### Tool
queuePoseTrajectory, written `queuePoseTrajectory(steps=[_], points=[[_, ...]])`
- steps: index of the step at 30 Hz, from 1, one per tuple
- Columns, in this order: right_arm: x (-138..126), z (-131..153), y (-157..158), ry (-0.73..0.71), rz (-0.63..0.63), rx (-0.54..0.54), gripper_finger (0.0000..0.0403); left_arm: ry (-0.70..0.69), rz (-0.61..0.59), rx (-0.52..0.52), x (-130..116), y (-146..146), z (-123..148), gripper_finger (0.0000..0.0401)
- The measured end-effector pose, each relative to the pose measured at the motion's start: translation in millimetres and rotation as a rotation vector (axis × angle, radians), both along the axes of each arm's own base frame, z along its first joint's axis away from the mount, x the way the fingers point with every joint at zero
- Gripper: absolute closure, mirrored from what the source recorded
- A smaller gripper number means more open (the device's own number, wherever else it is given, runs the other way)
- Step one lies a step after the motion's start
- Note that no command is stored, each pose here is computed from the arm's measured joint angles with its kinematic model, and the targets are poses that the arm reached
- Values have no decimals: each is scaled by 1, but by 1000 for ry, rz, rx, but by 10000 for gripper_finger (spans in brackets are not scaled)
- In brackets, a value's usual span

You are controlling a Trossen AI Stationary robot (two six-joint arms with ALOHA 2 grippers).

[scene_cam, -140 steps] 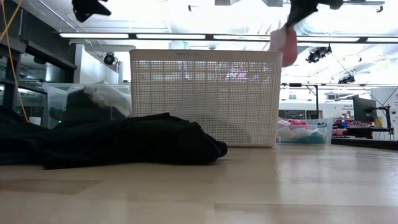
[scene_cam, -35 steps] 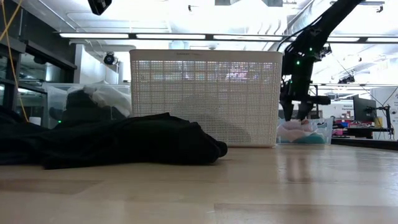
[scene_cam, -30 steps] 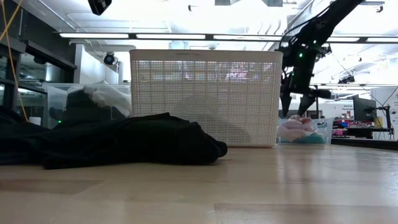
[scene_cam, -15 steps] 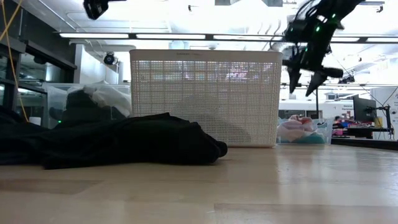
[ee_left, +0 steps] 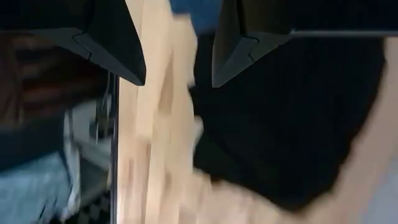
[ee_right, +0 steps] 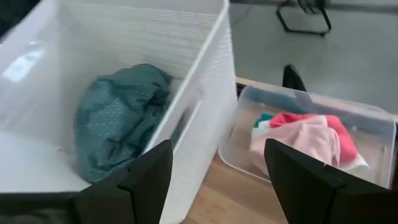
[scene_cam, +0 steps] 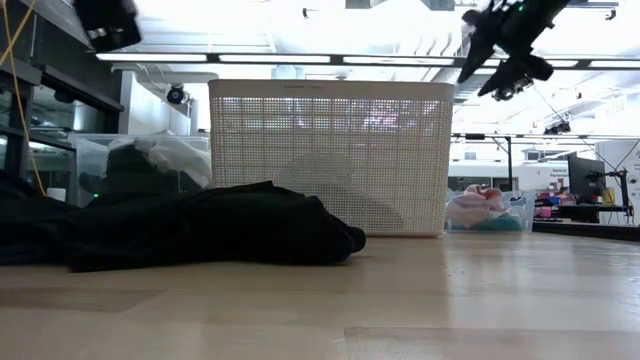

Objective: Pick & Place Cloths
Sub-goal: Put the blue sock into the right transparent bin

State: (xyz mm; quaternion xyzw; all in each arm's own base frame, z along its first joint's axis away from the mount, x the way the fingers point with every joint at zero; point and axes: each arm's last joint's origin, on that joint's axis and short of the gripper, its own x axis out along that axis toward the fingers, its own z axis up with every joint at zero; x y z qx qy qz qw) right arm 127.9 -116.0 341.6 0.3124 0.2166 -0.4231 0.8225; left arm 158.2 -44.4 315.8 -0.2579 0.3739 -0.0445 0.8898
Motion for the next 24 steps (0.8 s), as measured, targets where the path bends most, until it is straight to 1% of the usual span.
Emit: queuePoseTrajectory(steps=[3, 7, 10, 14, 18, 24], points=[[0, 6, 10, -21, 39, -47, 156, 106, -77, -5, 1, -16, -10, 220], [2, 9, 19, -33, 94, -67, 156, 246, -160, 3, -1, -35, -23, 220], [5, 10, 25, -21, 154, -91, 156, 341, -223, 41, -5, -48, -33, 220], [9, 10, 30, -9, 211, -109, 156, 401, -312, 93, -7, -65, -42, 220], [12, 10, 33, -12, 240, -122, 156, 437, -387, 143, -7, -80, -52, 220], [14, 10, 37, -14, 265, -122, 156, 511, -445, 246, -3, -101, -72, 220]])
